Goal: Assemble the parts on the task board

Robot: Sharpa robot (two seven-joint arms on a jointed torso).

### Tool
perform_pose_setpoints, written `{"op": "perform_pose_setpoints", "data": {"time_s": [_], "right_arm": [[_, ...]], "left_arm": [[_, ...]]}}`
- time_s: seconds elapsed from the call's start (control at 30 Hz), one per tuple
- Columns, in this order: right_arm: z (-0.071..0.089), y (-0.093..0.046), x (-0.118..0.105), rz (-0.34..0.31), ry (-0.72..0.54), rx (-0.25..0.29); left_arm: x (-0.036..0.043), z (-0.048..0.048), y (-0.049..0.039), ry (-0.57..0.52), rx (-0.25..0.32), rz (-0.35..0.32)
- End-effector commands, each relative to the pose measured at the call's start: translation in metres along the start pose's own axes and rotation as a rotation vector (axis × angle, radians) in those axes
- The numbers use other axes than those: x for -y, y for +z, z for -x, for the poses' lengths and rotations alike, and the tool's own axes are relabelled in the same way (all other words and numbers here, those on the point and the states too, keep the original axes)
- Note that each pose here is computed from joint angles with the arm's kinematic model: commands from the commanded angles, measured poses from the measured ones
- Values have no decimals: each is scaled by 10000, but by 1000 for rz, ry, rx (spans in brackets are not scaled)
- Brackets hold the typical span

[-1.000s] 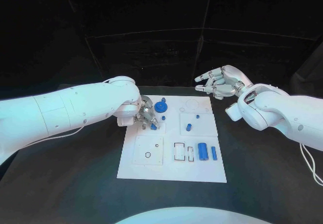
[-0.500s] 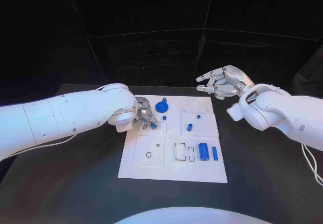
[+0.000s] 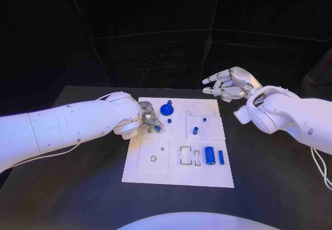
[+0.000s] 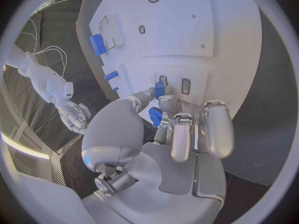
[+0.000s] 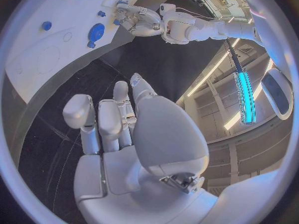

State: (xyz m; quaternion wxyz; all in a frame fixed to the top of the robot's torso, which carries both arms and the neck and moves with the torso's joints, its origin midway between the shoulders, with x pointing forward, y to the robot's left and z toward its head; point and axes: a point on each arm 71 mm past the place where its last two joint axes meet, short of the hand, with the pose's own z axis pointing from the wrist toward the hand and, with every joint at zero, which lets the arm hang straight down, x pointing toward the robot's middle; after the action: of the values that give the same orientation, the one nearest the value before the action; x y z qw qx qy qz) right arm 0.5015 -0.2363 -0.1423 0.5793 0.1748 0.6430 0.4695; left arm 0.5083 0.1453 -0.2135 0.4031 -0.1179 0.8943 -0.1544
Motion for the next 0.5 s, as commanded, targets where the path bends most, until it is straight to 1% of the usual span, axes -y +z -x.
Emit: {"op": "perform_pose_setpoints", "data": {"time_s": [0.03,0.27,0.5], "right_arm": [[-3,7,-19,11,-5,-7],[-6,11,-18,11,-5,-8],[-10,13,-19,11,-5,-9]], "left_arm": [[-26,-12,12,19,20,16],[-36,-45,5,45,-14,24],[-44,-60,-6,77,-28,26]]}}
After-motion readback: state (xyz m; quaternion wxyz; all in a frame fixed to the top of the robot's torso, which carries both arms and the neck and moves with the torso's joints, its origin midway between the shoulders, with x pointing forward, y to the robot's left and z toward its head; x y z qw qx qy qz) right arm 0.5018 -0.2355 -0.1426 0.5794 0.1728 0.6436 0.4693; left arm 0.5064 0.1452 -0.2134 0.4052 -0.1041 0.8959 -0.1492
